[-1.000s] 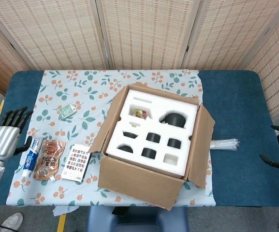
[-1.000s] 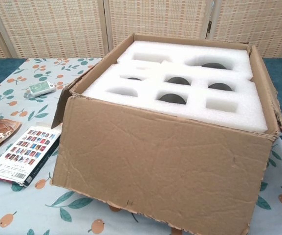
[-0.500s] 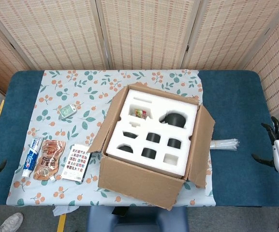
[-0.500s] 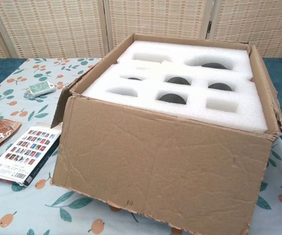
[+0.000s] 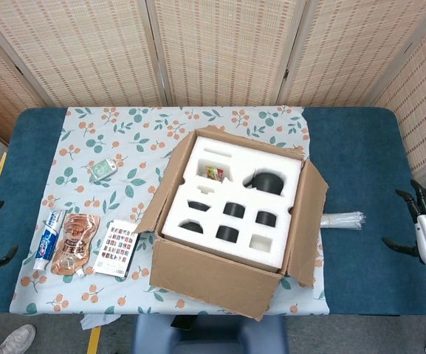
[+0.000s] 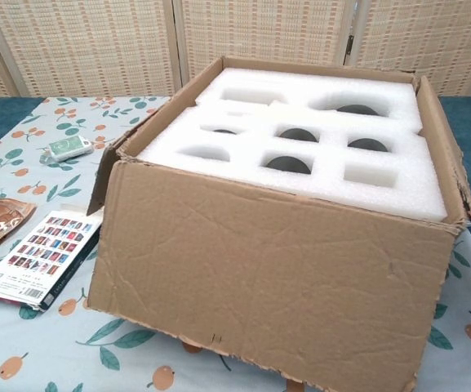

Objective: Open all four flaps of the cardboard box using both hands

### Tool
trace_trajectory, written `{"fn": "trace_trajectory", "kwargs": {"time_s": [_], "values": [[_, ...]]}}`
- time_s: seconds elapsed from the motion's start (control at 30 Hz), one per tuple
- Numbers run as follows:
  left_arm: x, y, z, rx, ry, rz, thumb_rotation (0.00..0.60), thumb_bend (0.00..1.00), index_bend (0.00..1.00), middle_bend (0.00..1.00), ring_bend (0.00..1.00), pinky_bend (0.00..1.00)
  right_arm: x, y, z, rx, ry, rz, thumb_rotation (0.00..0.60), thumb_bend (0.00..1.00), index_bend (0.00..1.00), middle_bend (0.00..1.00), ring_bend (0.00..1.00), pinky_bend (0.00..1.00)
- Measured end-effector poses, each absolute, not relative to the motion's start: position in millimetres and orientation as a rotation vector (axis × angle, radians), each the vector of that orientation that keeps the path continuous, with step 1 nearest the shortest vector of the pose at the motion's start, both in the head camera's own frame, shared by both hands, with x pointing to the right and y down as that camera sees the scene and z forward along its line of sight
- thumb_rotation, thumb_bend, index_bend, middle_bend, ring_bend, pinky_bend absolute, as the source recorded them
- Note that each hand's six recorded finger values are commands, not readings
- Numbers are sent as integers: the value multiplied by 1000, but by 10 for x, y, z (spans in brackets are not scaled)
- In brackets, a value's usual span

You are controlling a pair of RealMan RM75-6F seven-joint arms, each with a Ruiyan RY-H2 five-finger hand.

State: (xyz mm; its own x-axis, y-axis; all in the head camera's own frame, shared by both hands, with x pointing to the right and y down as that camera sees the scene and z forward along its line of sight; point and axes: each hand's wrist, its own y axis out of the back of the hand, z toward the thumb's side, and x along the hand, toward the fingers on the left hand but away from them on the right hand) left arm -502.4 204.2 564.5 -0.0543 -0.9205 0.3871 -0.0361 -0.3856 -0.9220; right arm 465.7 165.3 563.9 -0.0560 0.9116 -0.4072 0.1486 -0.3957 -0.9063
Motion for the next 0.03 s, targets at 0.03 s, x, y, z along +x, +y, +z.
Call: {"fn": "trace_trajectory", "kwargs": {"time_s": [0.03], "values": [[-5024, 2040, 5655, -1490, 1056, -1535, 600, 322, 0, 0, 0, 0, 4661, 1651, 5639, -1576, -1151, 1513, 590, 108, 133, 0, 0, 0]]}}
